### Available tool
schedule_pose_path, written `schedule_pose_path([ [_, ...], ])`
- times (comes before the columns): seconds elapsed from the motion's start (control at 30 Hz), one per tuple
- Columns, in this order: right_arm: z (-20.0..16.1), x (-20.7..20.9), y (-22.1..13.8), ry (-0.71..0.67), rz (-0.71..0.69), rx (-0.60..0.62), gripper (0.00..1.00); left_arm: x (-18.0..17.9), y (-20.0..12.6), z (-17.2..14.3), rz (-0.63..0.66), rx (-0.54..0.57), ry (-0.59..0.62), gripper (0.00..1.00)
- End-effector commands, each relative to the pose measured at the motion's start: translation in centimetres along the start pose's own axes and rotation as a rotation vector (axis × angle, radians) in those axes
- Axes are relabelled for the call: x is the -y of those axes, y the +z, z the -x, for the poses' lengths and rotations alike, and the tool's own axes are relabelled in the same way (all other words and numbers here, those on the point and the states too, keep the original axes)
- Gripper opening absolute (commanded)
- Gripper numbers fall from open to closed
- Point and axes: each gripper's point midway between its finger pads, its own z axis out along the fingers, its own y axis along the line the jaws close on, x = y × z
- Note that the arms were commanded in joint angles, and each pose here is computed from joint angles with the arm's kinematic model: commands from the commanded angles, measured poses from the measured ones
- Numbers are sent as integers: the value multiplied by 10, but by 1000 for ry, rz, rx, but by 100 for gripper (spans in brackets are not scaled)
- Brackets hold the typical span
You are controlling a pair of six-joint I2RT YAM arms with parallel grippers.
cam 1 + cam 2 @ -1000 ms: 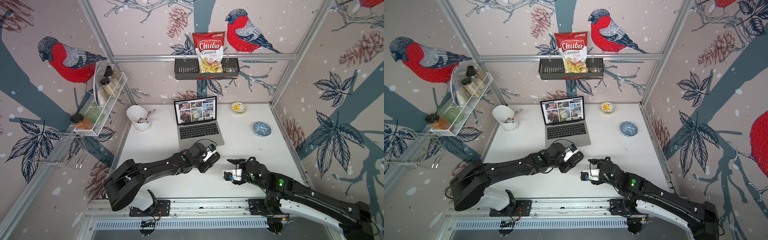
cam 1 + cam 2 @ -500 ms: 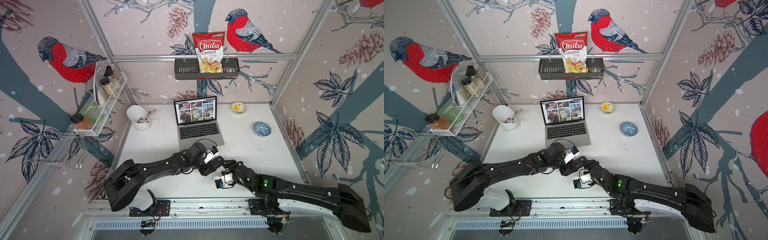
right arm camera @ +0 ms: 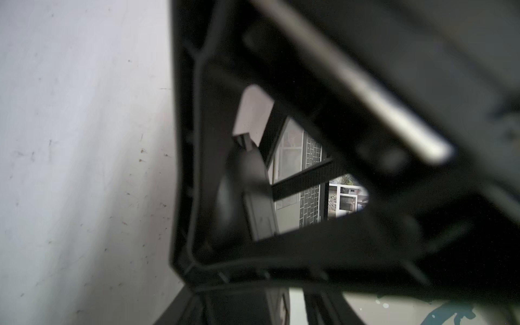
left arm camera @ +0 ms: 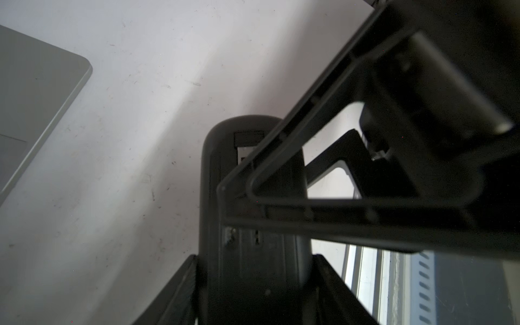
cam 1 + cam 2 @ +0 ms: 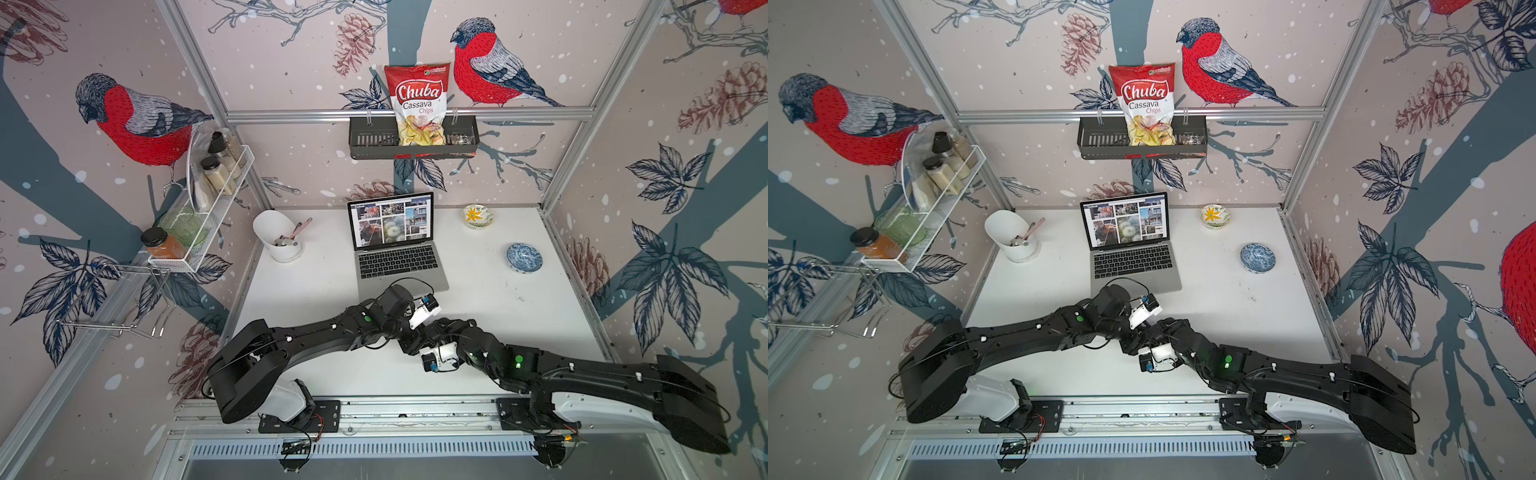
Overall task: Remove the wireless mouse receiver from the laptop
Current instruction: Place the mouse at the center of the board.
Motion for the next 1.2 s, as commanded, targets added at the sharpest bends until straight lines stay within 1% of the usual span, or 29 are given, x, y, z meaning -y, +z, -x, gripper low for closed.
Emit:
schedule_pose_path([
  [0.0, 3, 14, 0, 26, -47, -1, 43, 11, -3, 9, -54, 43, 23, 59],
  [0.1, 2, 14, 0, 30, -44, -3, 33, 13, -5, 11, -60, 53, 30, 59],
  [0.2, 3, 14, -1, 37, -45, -1, 18, 16, -7, 12, -67, 63, 35, 59],
  [0.23, 3, 15, -1, 37, -46, -2, 11, 16, -8, 13, -68, 66, 36, 61],
  [0.27, 3, 16, -1, 39, -46, -3, 7, 16, -9, 13, -67, 69, 41, 63],
  [0.33, 4, 18, -2, 49, -41, -4, 0, 14, -11, 16, -50, 84, 51, 71],
  [0.4, 5, 19, -2, 66, -35, -2, 0, 8, -13, 20, -7, 103, 55, 77],
  [0.47, 6, 18, -3, 88, -20, -1, 0, -3, -18, 27, 67, 134, 54, 81],
  [0.53, 7, 15, -3, 120, 8, 1, 0, -20, -27, 38, 185, 178, 45, 84],
  [0.6, 7, 11, -4, 165, 42, -1, 0, -40, -42, 51, 325, 241, 40, 87],
  [0.67, 7, 7, -4, 208, 64, -4, 0, -51, -58, 64, 420, 317, 41, 89],
  [0.77, 5, -3, -3, 250, 101, -12, 0, -58, -83, 80, 509, 432, 39, 92],
  [0.83, 5, -7, -2, 277, 120, -16, 0, -57, -96, 86, 532, 497, 42, 97],
  [0.93, 5, -13, 0, 305, 150, -26, 0, -51, -106, 89, 521, 547, 52, 97],
  [1.03, 1, -17, 3, 318, 170, -49, 0, -44, -102, 83, 479, 537, 77, 97],
  [1.1, -2, -17, 4, 326, 174, -64, 0, -43, -94, 76, 459, 495, 87, 97],
  [1.17, -7, -16, 4, 338, 174, -81, 0, -46, -88, 69, 465, 442, 86, 97],
])
